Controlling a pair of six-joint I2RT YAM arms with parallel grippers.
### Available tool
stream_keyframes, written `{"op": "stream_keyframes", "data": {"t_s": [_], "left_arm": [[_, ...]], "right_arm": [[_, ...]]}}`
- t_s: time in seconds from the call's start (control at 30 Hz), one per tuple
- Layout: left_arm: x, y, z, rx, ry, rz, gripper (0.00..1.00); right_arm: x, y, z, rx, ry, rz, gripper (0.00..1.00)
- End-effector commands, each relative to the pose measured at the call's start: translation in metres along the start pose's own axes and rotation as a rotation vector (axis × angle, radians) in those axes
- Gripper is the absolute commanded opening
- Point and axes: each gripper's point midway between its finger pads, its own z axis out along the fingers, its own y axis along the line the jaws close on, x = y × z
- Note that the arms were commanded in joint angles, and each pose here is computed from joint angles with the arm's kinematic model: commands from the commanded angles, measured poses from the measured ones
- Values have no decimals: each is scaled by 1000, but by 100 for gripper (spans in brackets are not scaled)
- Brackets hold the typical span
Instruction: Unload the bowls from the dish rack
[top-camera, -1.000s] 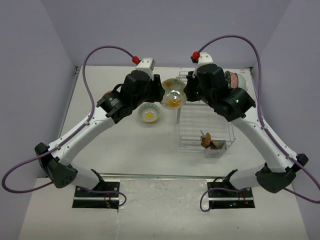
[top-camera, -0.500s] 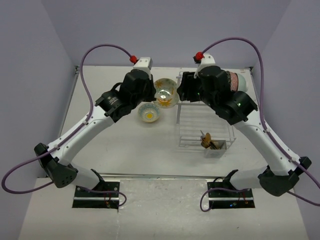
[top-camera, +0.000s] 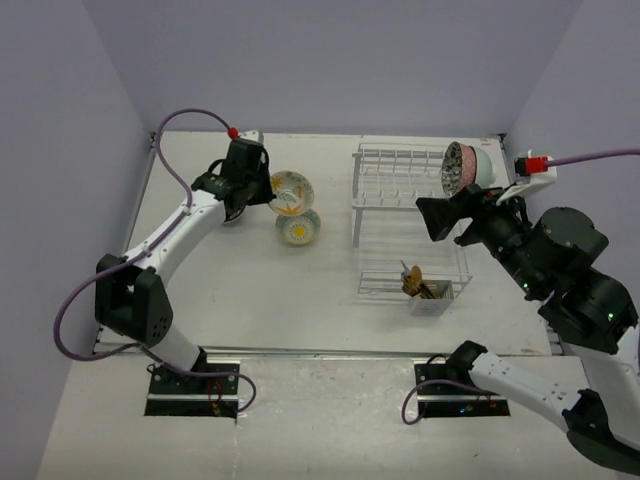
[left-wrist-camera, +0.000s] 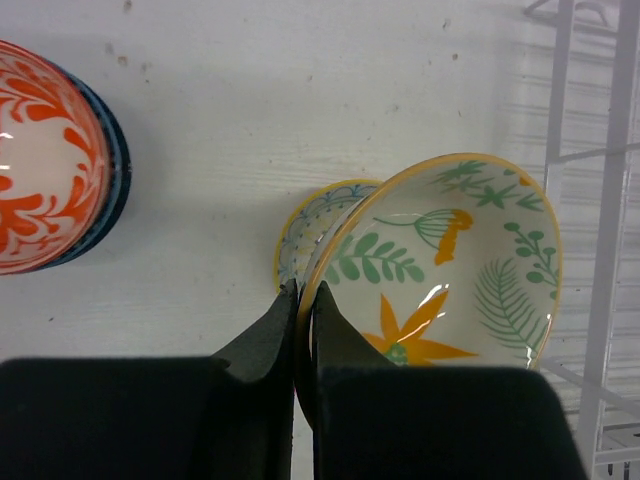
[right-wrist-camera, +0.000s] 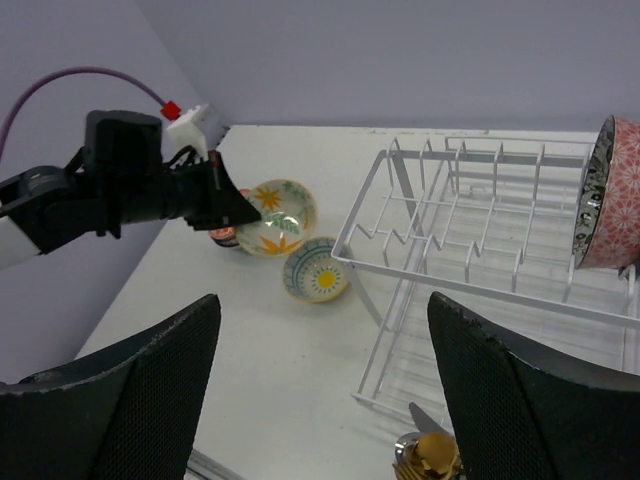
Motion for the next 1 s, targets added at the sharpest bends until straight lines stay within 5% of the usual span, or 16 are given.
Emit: {"op": "stream_keyframes", "data": {"t_s": [0.0,0.53,0.97], "left_arm": [[0,-28,30,144,16,-51,0],[61,-15,86,180,173,-74,1],[51,-16,64,199,131,-72,53]], "right_arm": [[27,8,5,-66,78,-23,85],[52,18,-7,-182,126,-45,91],[56,7,10,-97,140,-69,93]]}}
